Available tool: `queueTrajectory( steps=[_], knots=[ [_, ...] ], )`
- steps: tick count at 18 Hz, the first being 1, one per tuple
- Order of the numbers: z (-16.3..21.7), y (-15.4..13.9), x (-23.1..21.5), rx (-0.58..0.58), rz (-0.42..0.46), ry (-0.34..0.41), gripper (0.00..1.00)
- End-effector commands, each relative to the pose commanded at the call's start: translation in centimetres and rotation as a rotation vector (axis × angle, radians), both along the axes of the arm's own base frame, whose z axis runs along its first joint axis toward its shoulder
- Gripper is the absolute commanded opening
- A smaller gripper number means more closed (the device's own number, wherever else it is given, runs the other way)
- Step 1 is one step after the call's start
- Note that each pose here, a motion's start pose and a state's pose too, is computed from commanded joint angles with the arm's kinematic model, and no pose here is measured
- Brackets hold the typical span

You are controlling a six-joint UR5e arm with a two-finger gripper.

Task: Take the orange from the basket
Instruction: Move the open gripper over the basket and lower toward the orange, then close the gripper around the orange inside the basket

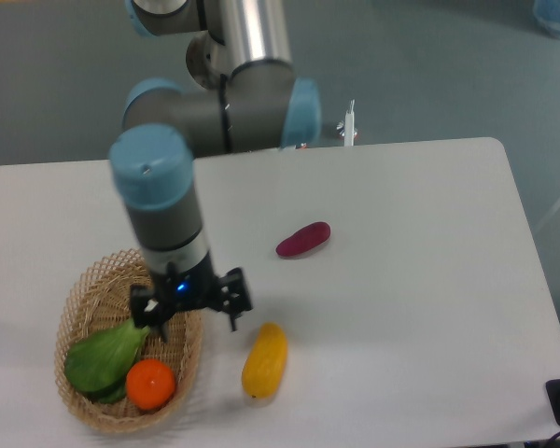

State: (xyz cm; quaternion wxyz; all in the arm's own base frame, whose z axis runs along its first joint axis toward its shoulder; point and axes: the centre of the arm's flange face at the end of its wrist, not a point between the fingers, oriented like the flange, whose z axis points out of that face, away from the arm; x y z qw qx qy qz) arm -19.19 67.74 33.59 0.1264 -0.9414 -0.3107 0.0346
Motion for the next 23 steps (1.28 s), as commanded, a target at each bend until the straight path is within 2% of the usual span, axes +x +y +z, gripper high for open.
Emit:
queueTrajectory(
  steps=[2, 7, 15, 23],
  knots=[
    [-2.7, 1.7, 2.3, -0.017, 0.043, -0.033, 1.00],
    [-7.9, 3.2, 2.8, -0.052, 0.082, -0.063, 1.00],
    [-10.8, 3.9, 3.0, -0.081, 0.072, -0.070, 1.00],
    [-11.9, 4.5, 2.7, -0.089, 0.074, -0.070, 1.00]
  ],
)
